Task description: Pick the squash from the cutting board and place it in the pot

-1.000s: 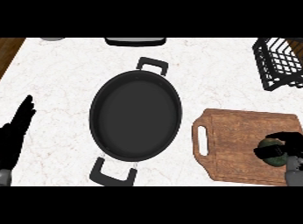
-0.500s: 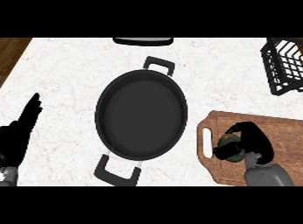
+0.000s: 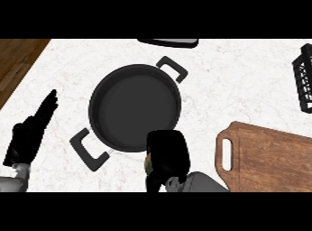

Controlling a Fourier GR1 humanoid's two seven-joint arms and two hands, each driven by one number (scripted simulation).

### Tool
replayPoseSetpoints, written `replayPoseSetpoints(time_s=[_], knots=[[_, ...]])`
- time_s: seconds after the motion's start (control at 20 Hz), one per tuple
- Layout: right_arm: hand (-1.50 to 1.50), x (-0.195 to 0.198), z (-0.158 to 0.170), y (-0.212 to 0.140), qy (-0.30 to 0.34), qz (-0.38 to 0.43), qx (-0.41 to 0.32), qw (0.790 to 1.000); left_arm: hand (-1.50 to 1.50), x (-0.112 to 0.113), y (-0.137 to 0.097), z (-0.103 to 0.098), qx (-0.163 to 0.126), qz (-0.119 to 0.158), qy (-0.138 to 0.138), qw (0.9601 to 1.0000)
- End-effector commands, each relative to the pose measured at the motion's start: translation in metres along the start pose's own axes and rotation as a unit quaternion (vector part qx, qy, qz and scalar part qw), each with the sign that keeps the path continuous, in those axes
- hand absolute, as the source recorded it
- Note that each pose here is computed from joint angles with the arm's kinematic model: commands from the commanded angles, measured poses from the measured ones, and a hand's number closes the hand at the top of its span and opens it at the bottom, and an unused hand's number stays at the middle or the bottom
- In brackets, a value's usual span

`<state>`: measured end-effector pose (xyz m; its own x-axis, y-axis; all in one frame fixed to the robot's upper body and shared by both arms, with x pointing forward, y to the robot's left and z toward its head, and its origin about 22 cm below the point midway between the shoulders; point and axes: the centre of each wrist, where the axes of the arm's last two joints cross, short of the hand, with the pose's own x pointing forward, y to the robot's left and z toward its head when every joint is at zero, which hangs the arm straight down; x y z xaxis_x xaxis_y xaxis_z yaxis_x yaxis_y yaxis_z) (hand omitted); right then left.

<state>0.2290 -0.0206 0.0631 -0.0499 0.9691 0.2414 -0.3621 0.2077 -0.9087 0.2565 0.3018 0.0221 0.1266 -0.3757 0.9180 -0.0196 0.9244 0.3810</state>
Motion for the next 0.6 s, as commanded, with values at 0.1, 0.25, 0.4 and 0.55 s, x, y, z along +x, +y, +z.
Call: replayPoseSetpoints(time_s=[0.1, 0.25, 0.4, 0.55], knots=[[1.50, 0.055, 0.044, 0.000, -0.068, 0.068, -0.140, 0.986, 0.00, 0.000, -0.003, -0.003, 0.010, 0.003, 0.014, 0.9999], [1.50, 0.069, 0.052, -0.024, -0.069, 0.058, -0.240, 0.967, 0.00, -0.007, 0.010, 0.002, 0.021, -0.005, 0.031, 0.9993], [1.50, 0.077, 0.055, -0.034, -0.067, 0.048, -0.284, 0.955, 0.00, -0.013, 0.000, -0.002, 0.025, -0.002, 0.027, 0.9993], [1.50, 0.080, 0.064, -0.046, -0.080, -0.014, -0.296, 0.952, 0.00, -0.008, -0.007, -0.004, 0.023, 0.004, 0.025, 0.9994]])
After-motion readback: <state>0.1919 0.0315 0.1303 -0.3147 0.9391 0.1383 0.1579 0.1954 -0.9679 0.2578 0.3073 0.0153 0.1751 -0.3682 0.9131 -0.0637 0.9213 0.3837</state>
